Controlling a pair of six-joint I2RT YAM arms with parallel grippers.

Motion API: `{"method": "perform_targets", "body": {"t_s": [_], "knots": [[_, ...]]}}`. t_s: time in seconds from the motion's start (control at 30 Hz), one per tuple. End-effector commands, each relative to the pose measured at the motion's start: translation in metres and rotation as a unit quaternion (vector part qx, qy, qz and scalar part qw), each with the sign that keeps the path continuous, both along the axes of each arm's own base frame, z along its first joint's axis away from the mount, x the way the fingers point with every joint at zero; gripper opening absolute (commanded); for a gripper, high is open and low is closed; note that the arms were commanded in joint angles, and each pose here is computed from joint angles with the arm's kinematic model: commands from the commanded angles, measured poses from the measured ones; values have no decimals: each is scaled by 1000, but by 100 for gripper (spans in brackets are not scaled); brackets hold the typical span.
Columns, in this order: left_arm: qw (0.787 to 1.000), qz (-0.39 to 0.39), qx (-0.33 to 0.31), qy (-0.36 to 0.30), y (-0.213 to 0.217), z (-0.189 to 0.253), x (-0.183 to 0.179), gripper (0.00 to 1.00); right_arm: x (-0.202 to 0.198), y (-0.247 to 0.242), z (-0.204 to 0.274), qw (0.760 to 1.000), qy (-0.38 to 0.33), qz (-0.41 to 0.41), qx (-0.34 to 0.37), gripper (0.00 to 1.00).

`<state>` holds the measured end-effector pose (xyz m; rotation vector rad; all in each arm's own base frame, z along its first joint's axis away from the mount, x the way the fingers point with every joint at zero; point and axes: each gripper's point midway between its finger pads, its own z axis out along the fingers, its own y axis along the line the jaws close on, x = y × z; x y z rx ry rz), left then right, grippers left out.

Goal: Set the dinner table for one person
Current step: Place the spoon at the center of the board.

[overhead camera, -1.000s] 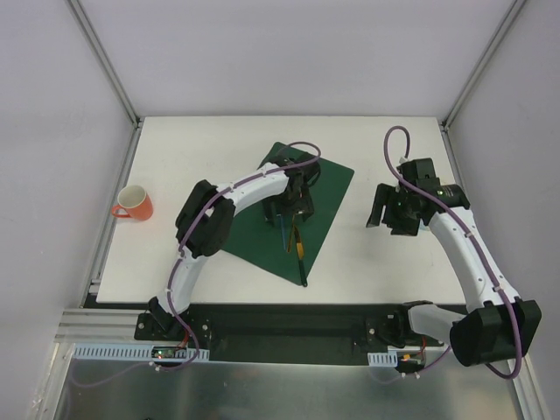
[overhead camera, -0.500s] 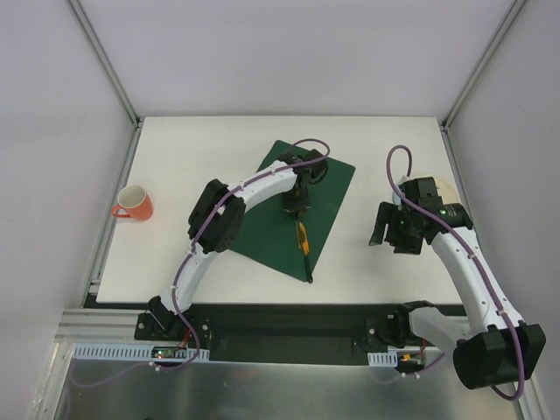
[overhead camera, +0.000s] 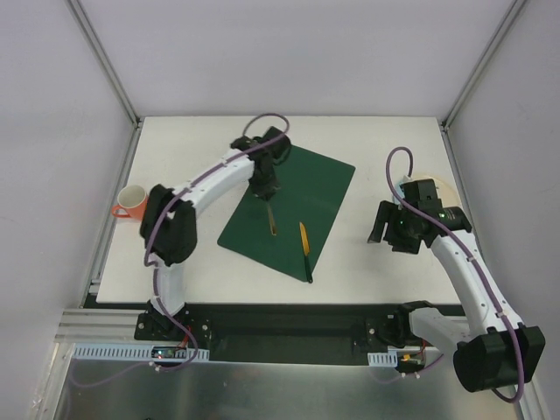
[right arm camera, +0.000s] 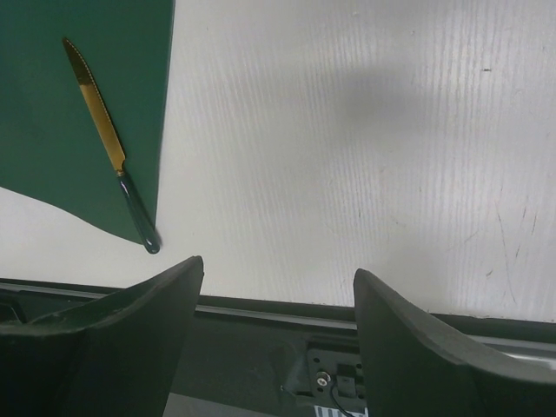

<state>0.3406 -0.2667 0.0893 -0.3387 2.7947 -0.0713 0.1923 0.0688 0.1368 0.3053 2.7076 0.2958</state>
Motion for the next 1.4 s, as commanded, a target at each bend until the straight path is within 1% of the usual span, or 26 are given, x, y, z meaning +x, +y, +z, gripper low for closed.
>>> {"method": "perform_targets", "body": {"t_s": [0.0, 0.03, 0.07, 0.1, 0.13, 0.2, 0.23, 0.33, 0.5, 0.73, 0.9, 1.0, 1.23, 1.27, 1.3, 1.33, 1.37], "knots": [[995, 88, 22, -51, 97, 52, 16, 0, 15, 5, -1, 1000, -14, -6, 9, 73], [993, 99, 18, -57, 111, 61, 14, 0, 17, 6, -2, 1000, -13, -5, 9, 73], [993, 109, 26, -44, 126, 53, 8, 0, 20, 7, 0, 1000, -18, -4, 10, 73], [990, 134, 33, -39, 153, 53, 10, 0, 21, 7, -1, 1000, -16, -4, 10, 73], [988, 142, 32, -42, 165, 57, 7, 0, 22, 7, 0, 1000, -19, -4, 11, 73], [987, 153, 45, -28, 191, 49, 1, 0, 24, 7, 1, 1000, -19, -5, 10, 73], [983, 172, 49, -26, 210, 50, 1, 0, 24, 8, 1, 1000, -18, -6, 12, 73], [981, 182, 63, -10, 237, 40, -1, 0, 24, 8, 2, 1000, -18, -9, 13, 73], [982, 178, 68, 11, 254, 19, 3, 0, 20, 4, 3, 1000, -14, -15, 4, 73], [976, 187, 75, 80, 271, -36, -3, 0, 11, -4, 3, 1000, -6, -23, -13, 73], [971, 203, 73, 107, 288, -57, 3, 0, 3, -8, 7, 999, 0, -28, -20, 73], [966, 220, 67, 116, 303, -64, 7, 0, 0, -11, 12, 999, 1, -29, -27, 73], [967, 223, 70, 105, 324, -61, 23, 0, 3, -18, 18, 998, 0, -26, -50, 73], [967, 221, 69, 105, 324, -61, 24, 2, 5, -17, 20, 998, -1, -23, -51, 73], [968, 219, 68, 102, 325, -59, 25, 9, 7, -18, 19, 998, 3, -23, -53, 73], [969, 217, 66, 100, 324, -57, 26, 19, 12, -15, 22, 999, -2, -21, -49, 73], [970, 217, 62, 96, 323, -55, 28, 35, 15, -14, 22, 999, -3, -18, -48, 73]]}}
